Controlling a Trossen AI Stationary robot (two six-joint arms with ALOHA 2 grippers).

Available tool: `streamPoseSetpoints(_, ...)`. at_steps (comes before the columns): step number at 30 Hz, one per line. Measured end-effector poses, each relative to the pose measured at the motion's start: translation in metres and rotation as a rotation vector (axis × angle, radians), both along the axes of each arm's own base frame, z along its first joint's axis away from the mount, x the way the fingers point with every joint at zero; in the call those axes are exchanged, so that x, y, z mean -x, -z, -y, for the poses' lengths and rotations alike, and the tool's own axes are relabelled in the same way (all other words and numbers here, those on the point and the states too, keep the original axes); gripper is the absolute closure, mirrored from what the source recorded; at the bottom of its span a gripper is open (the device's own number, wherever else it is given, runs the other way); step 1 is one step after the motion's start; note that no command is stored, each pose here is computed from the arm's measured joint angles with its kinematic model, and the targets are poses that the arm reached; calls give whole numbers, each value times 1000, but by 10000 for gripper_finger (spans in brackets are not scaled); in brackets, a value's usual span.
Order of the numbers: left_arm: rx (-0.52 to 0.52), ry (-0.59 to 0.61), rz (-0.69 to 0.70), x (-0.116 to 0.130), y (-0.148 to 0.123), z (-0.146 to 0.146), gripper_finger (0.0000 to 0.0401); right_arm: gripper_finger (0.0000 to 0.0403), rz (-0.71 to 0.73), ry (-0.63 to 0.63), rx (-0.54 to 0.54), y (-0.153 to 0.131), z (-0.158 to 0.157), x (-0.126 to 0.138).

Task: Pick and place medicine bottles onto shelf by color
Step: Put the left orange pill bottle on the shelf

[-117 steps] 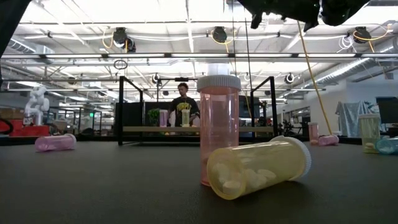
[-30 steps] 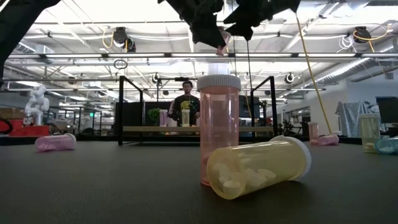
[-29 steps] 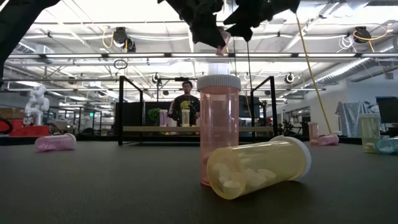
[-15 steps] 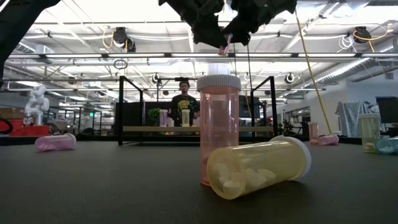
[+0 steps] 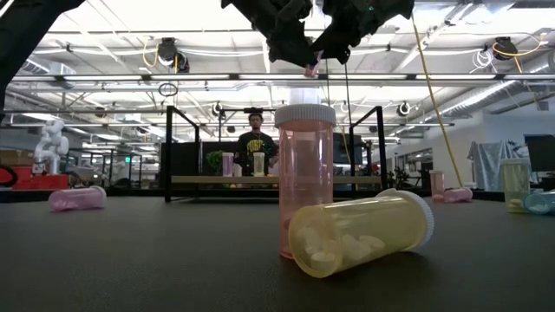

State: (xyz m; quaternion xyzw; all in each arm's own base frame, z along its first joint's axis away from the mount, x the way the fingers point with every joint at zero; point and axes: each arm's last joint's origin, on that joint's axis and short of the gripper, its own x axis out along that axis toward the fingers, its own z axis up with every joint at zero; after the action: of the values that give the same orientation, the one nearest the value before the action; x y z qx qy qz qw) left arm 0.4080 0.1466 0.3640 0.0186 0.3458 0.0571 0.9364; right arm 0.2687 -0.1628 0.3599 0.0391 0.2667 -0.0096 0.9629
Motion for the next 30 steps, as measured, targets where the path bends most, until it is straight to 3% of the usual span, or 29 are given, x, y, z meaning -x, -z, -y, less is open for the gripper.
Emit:
streamPoseSetpoints(7, 35, -29, 3, 0, 0, 0, 274, 280, 0, 2, -1, 0, 0, 0)
streamPoseSetpoints(11, 48, -37, -15, 1, 1, 1, 222, 280, -1, 5, 5, 0, 0, 0)
streamPoseSetpoints(17, 35, -157, -130, 15, 3, -1, 133, 280, -17, 91, 90, -1, 10, 4)
streamPoseSetpoints(21, 54, -188, -190, 37, -11, -2, 87, 280, -5, 165, 166, 4, 31, 1)
streamPoseSetpoints(30, -112, -377, -56, 85, -67, -8, 55, 280, -102, 273, 51, 65, 84, -20)
